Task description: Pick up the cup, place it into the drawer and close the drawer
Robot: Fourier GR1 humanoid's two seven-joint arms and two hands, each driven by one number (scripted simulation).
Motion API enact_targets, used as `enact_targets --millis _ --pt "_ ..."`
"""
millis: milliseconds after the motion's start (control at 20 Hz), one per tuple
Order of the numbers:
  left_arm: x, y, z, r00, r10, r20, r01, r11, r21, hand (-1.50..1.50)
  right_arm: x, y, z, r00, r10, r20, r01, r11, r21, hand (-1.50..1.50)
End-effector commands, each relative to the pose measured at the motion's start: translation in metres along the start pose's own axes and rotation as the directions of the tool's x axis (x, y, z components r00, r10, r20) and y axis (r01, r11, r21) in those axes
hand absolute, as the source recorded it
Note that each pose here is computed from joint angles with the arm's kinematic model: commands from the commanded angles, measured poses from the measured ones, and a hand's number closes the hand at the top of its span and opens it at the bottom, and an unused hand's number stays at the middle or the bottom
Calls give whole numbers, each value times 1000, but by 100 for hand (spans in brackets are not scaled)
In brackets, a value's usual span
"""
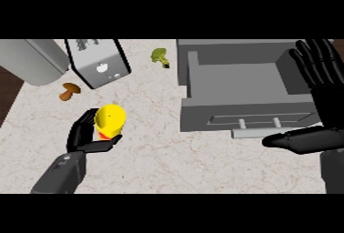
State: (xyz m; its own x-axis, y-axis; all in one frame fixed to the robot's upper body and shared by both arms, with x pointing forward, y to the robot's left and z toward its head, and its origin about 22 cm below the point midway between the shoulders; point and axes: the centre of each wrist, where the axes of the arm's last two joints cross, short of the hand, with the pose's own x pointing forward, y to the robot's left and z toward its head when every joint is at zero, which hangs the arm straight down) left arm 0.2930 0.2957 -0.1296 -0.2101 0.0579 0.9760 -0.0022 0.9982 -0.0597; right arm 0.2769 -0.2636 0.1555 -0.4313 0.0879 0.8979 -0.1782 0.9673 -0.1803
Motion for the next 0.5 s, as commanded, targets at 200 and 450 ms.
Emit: enact_targets --millis 200,450 --pt "5 -7 -12 966 28 256 -39 999 36 150 -4 4 3 1000 -8 1 8 1000 -2 -150" --pt "2 -22 -13 958 18 287 -63 987 149 150 -9 -4 8 1000 -8 -5 8 1000 -21 -150"
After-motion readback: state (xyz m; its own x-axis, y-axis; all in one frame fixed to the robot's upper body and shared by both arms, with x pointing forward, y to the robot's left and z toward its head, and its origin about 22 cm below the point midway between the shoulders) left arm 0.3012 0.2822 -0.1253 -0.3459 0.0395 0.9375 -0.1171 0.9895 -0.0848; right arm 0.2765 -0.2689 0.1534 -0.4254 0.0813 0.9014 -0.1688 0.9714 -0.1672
